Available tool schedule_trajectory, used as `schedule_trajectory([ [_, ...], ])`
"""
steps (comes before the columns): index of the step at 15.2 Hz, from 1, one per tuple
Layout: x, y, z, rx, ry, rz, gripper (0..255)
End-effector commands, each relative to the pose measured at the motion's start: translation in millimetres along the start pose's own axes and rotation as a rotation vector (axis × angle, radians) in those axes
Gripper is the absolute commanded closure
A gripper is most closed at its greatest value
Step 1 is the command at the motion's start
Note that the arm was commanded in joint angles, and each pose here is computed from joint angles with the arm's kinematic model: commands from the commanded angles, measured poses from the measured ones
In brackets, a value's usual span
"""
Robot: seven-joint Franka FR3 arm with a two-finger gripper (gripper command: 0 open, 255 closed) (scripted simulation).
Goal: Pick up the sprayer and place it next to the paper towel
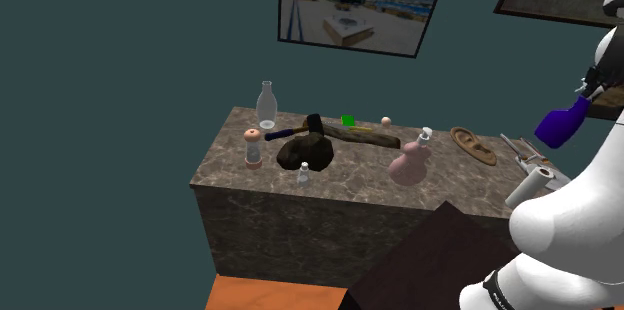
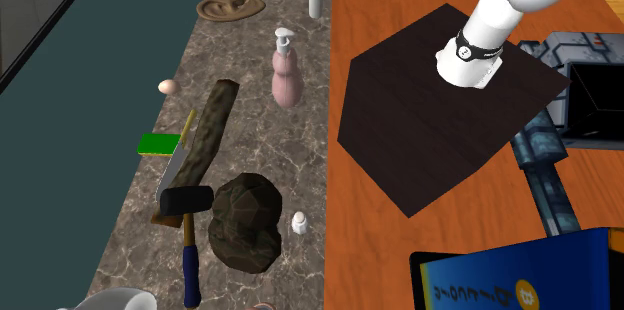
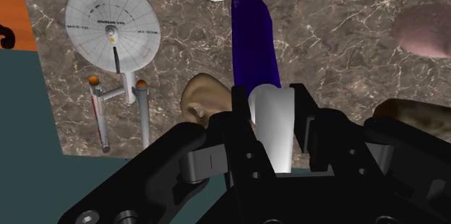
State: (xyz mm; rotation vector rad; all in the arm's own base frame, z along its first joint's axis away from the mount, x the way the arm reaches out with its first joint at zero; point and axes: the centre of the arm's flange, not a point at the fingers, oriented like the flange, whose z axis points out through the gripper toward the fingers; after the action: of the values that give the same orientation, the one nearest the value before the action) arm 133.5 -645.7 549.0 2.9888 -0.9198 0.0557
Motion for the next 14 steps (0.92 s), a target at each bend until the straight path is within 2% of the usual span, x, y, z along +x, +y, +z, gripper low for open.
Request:
schedule_trajectory([
  [1,-6,28,1,0.0,0.0,-0.003,255],
  [7,-27,104,0,0.0,0.0,-0.003,255],
  [14,-30,110,32,0.0,0.0,-0.003,255],
])
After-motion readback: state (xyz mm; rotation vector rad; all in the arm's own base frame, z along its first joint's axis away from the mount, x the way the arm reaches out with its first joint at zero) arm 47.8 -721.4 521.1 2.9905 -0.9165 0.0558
